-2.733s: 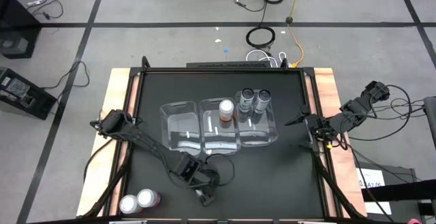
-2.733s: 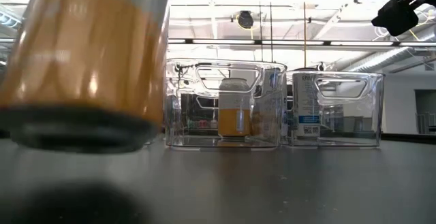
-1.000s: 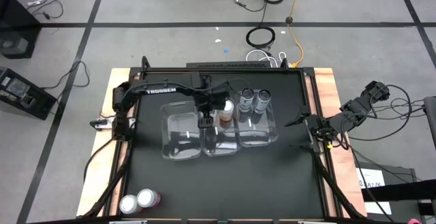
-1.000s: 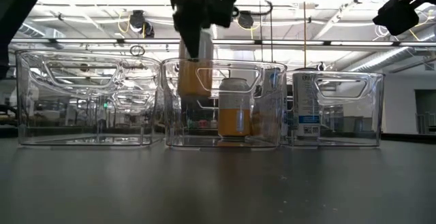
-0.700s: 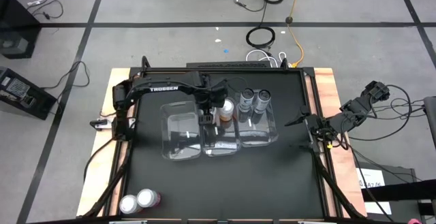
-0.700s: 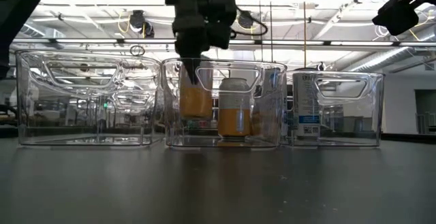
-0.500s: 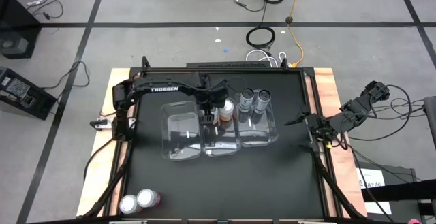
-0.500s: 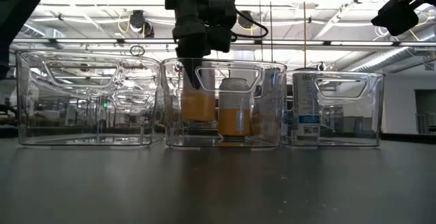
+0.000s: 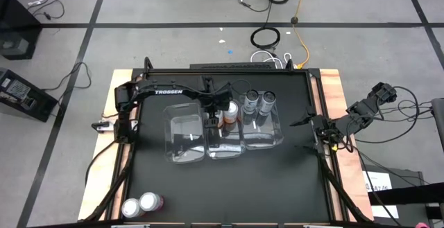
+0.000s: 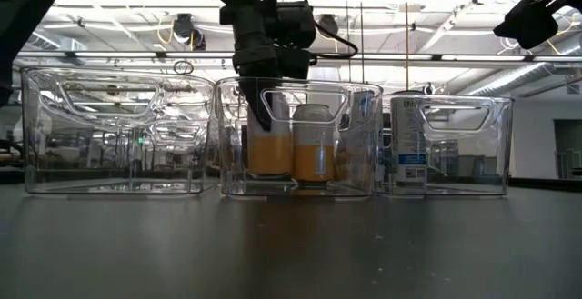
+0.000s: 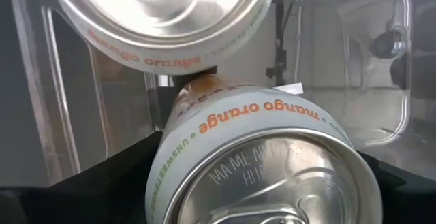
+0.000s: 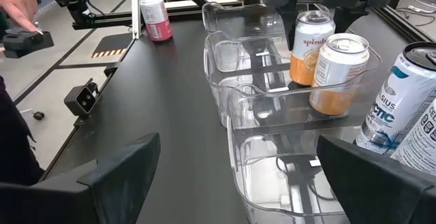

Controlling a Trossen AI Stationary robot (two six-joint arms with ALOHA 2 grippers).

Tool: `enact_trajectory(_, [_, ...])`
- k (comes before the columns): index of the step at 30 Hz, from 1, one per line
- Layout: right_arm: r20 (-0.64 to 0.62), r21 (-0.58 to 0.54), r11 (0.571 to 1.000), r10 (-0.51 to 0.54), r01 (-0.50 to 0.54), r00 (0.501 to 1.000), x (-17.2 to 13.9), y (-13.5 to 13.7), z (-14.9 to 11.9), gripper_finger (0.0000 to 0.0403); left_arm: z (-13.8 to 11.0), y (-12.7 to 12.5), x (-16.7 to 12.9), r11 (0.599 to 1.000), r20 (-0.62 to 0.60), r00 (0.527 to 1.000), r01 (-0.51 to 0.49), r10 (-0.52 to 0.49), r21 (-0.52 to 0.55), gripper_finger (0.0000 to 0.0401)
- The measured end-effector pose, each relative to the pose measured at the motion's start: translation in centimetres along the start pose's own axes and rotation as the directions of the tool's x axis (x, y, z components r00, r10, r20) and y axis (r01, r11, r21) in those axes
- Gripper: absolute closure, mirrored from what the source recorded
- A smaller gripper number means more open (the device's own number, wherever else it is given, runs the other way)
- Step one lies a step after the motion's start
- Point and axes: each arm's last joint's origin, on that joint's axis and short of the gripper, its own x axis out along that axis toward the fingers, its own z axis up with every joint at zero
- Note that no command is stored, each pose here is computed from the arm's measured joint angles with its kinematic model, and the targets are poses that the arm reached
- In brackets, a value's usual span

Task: Sort soda cans
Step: Put the orange soda can into the center transparent bin

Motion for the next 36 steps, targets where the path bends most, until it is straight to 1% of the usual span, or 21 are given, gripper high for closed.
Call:
enact_trajectory(5, [0.000,0.000,1.000,0.000,0.000,1.000,0.0,0.0,0.0,0.0014,0.1,0.0,0.0,1.000,0.011,1.000,-0.007,0.007,0.002,0.0064])
enact_trajectory(9, [0.000,0.000,1.000,0.000,0.000,1.000,0.0,0.0,0.0,0.0014,0.2,0.0,0.0,0.999,0.020,1.000,-0.008,0.009,-0.046,0.0063])
enact_trajectory(21, [0.000,0.000,1.000,0.000,0.000,1.000,0.0,0.0,0.0,0.0014,0.2,0.1,0.0,0.999,0.017,1.000,-0.019,0.020,-0.048,0.0063])
enact_trajectory(28, [0.000,0.000,1.000,0.000,0.000,1.000,0.0,0.0,0.0,0.0014,-0.7,0.2,1.0,0.998,-0.023,0.999,-0.031,0.030,-0.057,0.0063])
enact_trajectory(36, [0.000,0.000,1.000,0.000,0.000,1.000,0.0,0.0,0.0,0.0014,-0.6,0.1,1.1,0.998,-0.011,0.999,-0.033,0.033,-0.054,0.0061])
